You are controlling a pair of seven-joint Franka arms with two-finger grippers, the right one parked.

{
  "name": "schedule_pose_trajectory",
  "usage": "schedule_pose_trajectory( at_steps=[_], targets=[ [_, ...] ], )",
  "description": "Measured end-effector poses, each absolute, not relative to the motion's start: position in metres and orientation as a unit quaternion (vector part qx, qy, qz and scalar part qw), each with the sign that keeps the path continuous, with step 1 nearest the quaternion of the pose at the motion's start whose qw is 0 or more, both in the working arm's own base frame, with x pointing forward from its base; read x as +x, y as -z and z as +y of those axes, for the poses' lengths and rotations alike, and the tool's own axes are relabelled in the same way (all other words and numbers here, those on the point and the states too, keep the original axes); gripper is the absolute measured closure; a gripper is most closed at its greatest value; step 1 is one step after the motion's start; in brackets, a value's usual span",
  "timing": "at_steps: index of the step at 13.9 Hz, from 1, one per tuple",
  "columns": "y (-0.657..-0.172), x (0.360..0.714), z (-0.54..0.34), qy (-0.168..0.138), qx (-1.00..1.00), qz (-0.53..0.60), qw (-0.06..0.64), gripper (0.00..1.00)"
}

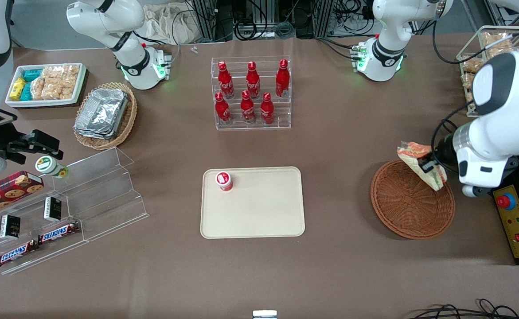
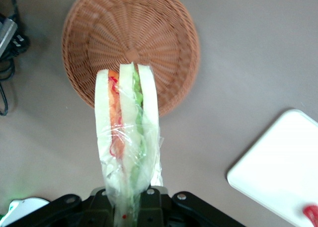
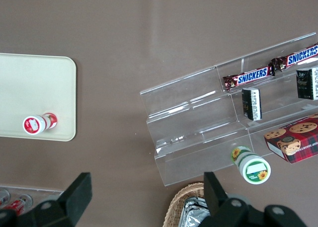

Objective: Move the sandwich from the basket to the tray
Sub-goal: 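Carry the sandwich over the cream tray beside the red cup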

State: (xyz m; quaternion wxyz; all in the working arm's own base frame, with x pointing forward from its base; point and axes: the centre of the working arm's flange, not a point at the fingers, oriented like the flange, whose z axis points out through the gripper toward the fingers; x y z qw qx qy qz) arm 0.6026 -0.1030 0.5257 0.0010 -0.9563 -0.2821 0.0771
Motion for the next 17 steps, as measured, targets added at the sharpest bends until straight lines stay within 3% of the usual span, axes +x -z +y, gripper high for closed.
schedule_pose_trajectory(
  at_steps=[6,12,14,17],
  targets=[
    [-0.51,0.592,-0.184,-0.091,-0.986,-0.141,-0.009,0.84],
    [-0.473,0.572,-0.312,-0.039,-0.999,0.004,-0.011,0.84],
    [-0.44,0.578,-0.334,-0.038,-0.999,0.024,-0.03,0.84],
    [-0.367,0.574,-0.389,-0.007,-0.998,0.056,-0.02,0.84]
  ],
)
